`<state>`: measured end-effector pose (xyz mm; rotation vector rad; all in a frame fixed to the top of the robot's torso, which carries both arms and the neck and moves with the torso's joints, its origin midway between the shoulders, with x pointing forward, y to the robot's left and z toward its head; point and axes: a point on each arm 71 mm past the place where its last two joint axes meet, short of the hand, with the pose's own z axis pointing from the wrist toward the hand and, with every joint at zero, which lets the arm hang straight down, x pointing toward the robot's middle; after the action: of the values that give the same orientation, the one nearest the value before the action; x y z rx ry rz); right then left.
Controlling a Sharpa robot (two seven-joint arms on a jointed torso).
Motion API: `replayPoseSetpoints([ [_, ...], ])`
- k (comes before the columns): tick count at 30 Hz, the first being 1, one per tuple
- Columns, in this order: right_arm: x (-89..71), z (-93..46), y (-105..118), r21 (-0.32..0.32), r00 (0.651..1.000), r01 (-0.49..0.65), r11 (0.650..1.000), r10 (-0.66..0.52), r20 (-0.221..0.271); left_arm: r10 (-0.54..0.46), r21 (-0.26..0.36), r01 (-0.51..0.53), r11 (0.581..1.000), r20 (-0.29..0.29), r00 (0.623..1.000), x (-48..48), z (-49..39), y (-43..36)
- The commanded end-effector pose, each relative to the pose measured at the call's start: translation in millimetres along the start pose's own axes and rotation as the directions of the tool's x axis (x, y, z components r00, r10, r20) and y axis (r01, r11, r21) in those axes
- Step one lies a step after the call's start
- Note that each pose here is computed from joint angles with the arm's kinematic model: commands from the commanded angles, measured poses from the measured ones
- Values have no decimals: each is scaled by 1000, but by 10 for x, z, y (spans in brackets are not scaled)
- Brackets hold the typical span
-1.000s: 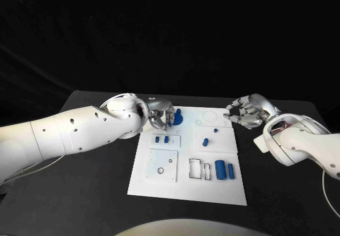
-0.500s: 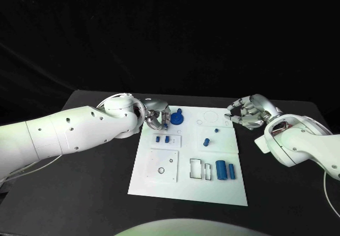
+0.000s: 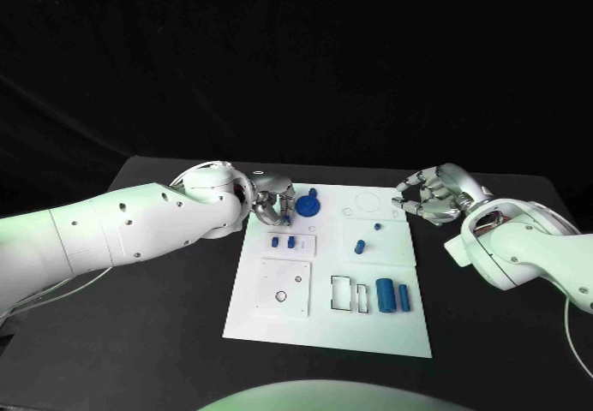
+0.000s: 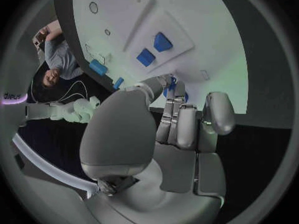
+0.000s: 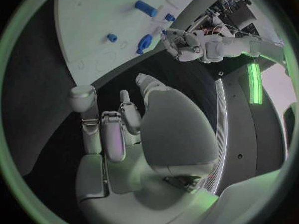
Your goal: Assemble the parts on the task board
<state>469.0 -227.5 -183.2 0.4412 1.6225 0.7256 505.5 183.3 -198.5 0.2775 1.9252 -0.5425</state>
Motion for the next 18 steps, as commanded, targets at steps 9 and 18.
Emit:
replayPoseSetpoints([
  [9,7,-2,11,-11,1000,9,1000,-9,-2,9,-2,-9,1000,-45,999,32,22,-15],
  [18,8,-1,13,-11,1000,9,1000,-9,-2,7,11,-6,1000,-48,999,38,34,-46],
])
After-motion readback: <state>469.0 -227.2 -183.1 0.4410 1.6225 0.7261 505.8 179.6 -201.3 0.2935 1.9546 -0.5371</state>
